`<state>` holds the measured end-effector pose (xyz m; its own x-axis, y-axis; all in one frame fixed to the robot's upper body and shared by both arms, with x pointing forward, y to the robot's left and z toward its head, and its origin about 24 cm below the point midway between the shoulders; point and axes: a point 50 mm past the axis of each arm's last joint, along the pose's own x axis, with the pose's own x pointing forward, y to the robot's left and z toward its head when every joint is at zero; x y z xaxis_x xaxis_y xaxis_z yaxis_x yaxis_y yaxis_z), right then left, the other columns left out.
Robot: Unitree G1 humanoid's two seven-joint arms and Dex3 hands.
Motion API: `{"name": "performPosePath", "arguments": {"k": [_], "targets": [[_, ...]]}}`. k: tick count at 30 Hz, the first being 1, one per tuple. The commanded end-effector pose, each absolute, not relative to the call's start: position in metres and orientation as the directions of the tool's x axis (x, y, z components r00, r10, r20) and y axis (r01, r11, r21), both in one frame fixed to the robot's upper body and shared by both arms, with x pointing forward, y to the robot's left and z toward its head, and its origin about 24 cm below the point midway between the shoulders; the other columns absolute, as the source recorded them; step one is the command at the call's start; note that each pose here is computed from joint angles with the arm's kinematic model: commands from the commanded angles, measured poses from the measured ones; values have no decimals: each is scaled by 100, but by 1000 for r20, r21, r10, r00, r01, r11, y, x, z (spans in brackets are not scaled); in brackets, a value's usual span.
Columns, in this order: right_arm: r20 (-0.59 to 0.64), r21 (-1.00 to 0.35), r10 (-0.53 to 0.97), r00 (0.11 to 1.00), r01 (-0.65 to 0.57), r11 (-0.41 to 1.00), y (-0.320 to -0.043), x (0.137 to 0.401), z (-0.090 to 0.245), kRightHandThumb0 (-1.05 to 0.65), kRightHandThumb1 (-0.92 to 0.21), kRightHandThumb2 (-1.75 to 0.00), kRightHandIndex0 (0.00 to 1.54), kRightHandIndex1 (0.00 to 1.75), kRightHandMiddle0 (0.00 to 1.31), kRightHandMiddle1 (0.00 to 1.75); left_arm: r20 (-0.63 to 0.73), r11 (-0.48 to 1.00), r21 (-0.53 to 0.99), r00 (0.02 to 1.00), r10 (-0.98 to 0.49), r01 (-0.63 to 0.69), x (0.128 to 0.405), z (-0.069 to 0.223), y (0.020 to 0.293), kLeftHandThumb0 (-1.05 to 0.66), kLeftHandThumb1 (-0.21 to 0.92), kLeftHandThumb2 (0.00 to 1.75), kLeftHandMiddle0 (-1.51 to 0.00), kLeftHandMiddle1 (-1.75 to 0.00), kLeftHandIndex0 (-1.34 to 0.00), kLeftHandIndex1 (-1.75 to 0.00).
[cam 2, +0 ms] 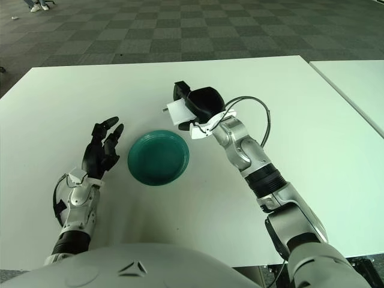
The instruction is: Put the charger into the plate.
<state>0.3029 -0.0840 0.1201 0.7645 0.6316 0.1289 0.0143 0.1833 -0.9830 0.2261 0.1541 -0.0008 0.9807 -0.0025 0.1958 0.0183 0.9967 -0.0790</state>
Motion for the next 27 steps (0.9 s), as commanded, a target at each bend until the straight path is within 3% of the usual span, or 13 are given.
{"name": "performPosePath", "arguments": {"k": [1,15,27], "targets": [[85,-990,686,722,-17,141,-74,294,106,-42,-50,-108,102,175,47,175,-47,980,-195,998,32,-41,188,-53,119,-100,92,90,-44,-4,-1,-99],[32,-990,746,665,-81,115,-58,273,91,-42,-54,-104,106,175,44,175,-54,981,-180,996,68,-76,188,-53,120,-103,92,90,-38,-1,-3,-100],[-38,-990,782,622,-129,55,-53,256,82,-42,-54,-104,106,175,44,175,-99,982,-103,984,147,-157,186,-57,123,-105,92,94,-42,-2,-9,-99]]}}
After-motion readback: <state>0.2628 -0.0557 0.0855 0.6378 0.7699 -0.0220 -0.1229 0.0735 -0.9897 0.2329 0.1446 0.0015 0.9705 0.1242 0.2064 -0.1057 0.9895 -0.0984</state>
